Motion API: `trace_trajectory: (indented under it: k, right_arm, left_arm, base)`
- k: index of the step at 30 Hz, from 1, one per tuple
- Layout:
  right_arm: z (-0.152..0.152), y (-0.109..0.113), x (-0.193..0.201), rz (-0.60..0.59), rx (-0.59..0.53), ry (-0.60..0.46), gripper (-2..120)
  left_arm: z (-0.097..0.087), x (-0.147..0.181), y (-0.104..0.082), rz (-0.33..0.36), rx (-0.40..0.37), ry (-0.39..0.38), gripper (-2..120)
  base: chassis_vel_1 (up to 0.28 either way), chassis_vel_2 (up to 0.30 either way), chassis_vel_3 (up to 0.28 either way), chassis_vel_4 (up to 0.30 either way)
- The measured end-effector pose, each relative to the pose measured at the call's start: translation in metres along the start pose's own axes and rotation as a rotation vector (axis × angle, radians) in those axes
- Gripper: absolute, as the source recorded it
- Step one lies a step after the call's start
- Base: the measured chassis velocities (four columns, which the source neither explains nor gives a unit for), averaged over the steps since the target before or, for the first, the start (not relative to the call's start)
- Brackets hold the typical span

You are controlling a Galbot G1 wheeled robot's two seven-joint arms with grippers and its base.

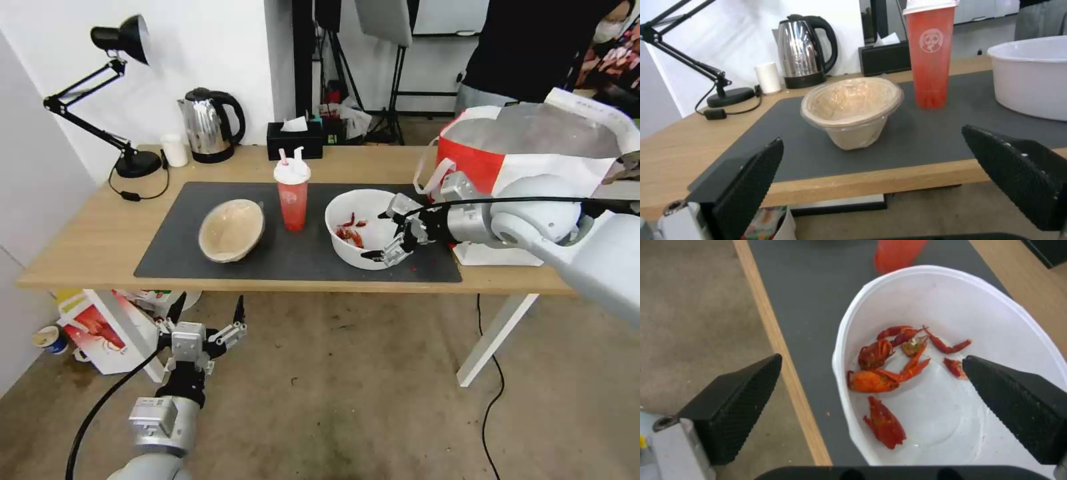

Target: Pick up the trash from the table and place it into the takeout bag.

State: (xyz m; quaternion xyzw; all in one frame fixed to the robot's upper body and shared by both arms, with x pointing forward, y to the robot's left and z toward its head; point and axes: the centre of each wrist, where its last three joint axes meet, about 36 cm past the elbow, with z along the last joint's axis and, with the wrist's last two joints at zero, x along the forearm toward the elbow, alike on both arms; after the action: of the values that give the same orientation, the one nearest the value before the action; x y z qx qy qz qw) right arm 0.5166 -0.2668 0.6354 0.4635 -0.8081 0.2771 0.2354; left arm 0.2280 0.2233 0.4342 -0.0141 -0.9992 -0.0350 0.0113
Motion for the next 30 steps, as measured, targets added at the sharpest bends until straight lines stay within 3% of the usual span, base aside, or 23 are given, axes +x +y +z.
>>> trace_trajectory:
  k: [30]
  right_arm:
    - [0.001, 0.004, -0.026, -0.069, -0.014, 0.024, 100]
  left_arm:
    - [0.000, 0.000, 0.000, 0.000, 0.000, 0.000, 100]
  base:
    - [0.000, 0.000, 0.000, 0.000]
